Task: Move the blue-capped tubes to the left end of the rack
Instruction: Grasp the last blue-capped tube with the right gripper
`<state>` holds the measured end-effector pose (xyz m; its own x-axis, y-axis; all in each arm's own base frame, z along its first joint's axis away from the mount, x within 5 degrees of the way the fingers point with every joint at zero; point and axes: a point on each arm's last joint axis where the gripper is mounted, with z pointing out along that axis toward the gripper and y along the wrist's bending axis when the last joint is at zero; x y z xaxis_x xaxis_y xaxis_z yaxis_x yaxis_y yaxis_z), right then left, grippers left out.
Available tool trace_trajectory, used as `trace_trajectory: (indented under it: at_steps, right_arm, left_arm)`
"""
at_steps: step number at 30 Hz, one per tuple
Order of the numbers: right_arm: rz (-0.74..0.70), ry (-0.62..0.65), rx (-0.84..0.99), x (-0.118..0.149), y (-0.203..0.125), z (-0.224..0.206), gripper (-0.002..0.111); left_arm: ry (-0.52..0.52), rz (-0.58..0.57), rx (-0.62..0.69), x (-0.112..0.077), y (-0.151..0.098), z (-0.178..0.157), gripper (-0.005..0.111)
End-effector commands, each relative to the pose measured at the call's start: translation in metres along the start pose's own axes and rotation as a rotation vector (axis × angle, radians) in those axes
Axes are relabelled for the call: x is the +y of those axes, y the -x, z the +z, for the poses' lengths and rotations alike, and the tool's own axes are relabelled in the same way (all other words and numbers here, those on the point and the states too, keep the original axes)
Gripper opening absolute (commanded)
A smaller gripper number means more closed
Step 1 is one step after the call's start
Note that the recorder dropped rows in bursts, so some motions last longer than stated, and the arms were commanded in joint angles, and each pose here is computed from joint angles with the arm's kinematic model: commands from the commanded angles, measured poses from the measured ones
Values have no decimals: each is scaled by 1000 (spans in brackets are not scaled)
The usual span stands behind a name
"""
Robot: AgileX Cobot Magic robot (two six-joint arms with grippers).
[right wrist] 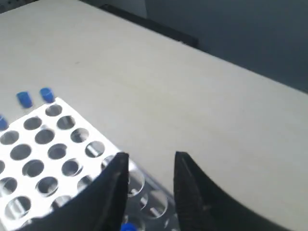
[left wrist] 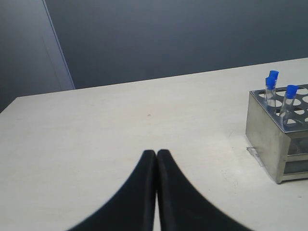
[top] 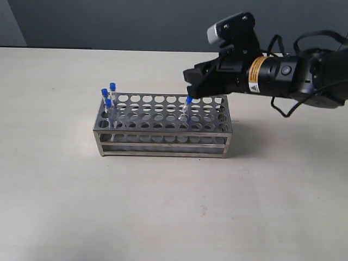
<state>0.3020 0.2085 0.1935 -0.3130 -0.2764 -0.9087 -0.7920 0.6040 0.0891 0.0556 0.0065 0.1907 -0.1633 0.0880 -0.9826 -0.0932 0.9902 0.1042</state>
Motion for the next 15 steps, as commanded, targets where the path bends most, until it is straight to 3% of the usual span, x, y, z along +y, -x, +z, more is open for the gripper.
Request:
trace_trajectory:
  at_steps: [1, 15]
  right_arm:
    - [-1, 35, 25, 3, -16, -3, 48]
    - [19, 29, 67, -3, -45, 18, 48]
  left_arm:
    - [-4, 2, -10, 0, 1, -1, 1]
    - [-4, 2, -10, 0, 1, -1, 1]
